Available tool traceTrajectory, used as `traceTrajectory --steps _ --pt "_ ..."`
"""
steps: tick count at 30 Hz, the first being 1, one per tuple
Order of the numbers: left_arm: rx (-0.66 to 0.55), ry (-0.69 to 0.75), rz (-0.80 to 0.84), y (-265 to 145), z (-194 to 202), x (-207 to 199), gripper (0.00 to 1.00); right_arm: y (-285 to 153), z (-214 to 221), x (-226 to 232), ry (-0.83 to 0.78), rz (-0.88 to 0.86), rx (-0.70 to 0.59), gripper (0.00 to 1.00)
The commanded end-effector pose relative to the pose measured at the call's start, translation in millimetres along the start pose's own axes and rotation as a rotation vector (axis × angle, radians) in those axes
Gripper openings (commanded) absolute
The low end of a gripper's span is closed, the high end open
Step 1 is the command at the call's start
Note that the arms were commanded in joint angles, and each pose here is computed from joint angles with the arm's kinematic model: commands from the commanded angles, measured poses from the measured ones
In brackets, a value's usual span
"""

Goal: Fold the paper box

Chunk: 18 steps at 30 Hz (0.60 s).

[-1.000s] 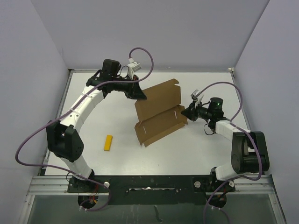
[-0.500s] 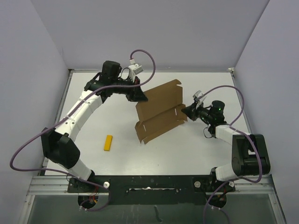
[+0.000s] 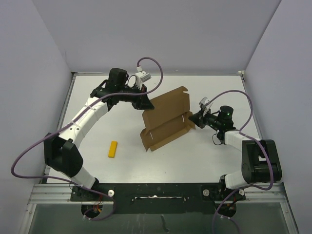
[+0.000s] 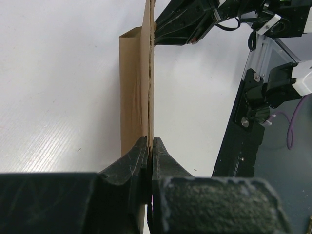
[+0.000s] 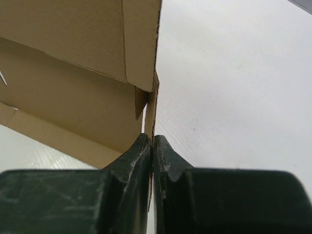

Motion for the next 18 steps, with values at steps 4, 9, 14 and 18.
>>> traceTrajectory --steps 4,9,14,18 --pt "-0.067 0.082 -0.012 -13.2 -11.0 -20.4 0.0 0.6 -16.2 7.9 -0.116 -0.091 -0.049 0.08" --pt "-0.076 0.095 -0.022 -15.0 -11.8 -20.7 0.0 0.3 -15.5 10.1 -0.111 -0.116 -0.038 0.13" --pt "-0.082 0.107 -0.029 -14.8 -12.4 -19.5 0.0 -0.5 -19.7 10.8 -0.099 -0.137 -0.033 0.17" --pt "-0.087 0.118 -0.03 -16.0 -15.5 -20.4 0.0 -2.7 -22.7 10.8 -0.077 -0.158 -0.031 0.2"
Point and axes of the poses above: each gripper's point midway between its finger pads, its own y axis out along the fingers, its own x axis along the line the jaws close on, z = x × y, the point moved 5 cm from there along -y, back along the fingers, and after that the axes turned 3 degrees about -y, right-handed, at the moved point
